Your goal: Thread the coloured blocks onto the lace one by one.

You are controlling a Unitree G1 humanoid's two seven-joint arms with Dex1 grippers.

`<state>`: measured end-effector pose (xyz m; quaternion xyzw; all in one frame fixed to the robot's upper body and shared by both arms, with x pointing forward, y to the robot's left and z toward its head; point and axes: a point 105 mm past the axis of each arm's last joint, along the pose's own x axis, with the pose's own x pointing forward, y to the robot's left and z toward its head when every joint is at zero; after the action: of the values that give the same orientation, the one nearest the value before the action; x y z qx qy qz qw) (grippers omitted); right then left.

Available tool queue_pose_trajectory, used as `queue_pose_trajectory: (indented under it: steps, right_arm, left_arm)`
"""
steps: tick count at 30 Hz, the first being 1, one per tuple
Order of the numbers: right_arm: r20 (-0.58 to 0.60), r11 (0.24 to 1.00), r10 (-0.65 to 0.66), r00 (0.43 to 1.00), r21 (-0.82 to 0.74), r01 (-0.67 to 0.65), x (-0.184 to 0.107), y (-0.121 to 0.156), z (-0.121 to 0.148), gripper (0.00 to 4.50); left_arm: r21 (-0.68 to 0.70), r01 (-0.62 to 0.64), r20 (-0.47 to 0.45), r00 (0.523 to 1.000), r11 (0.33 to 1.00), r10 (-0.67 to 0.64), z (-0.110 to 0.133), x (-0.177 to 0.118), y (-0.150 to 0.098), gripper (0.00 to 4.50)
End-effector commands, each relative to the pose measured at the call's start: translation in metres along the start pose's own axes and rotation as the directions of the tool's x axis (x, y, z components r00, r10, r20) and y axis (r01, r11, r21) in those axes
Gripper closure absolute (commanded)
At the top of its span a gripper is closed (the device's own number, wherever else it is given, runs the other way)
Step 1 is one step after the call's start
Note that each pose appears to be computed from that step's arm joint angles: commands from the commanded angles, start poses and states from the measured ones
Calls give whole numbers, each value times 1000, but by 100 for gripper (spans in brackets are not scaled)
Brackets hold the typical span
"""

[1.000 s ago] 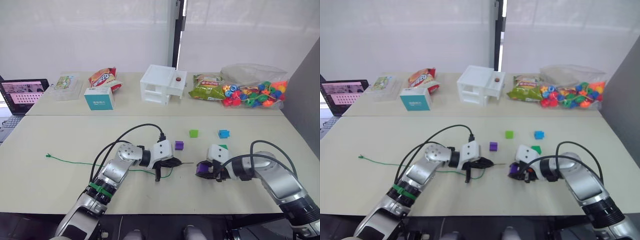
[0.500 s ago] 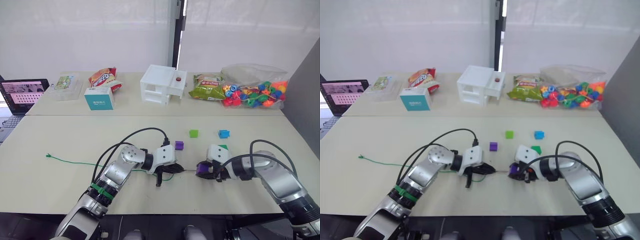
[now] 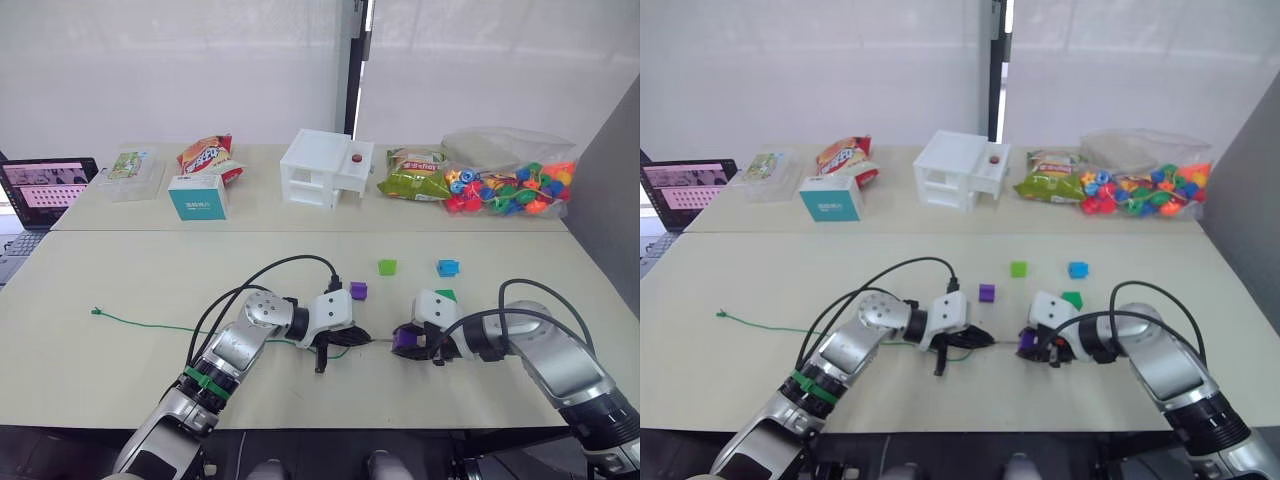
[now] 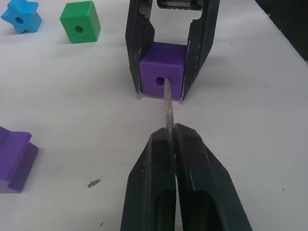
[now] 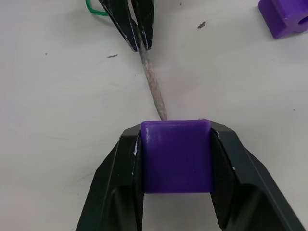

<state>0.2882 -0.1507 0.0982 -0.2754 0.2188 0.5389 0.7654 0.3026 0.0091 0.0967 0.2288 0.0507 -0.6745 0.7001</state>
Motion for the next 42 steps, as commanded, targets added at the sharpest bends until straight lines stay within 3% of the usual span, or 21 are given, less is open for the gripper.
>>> queue_pose_trajectory:
  steps: [1,24,32,33,40,42]
  right_arm:
    - [-7,999,26,1000,-27,-26,0,6,3,331]
    - [6,997,60,998,-42,-60,3,14,9,331]
    - [13,996,80,997,-43,-80,8,19,11,331]
    - [13,996,81,997,-43,-80,8,19,11,331]
    - [13,995,88,996,-46,-87,11,17,10,331]
    - [13,995,89,996,-48,-88,11,16,10,331]
  left_arm:
    - [53,4,12,1000,999,-5,9,3,1,450]
    - [102,27,44,999,994,-32,23,36,1,450]
    - [46,27,78,996,999,-31,26,37,-3,450]
    - [38,25,81,996,999,-28,26,36,-3,385]
    - [49,17,38,999,999,-19,19,16,-1,162]
    - [63,1,17,1000,998,-2,16,10,1,159]
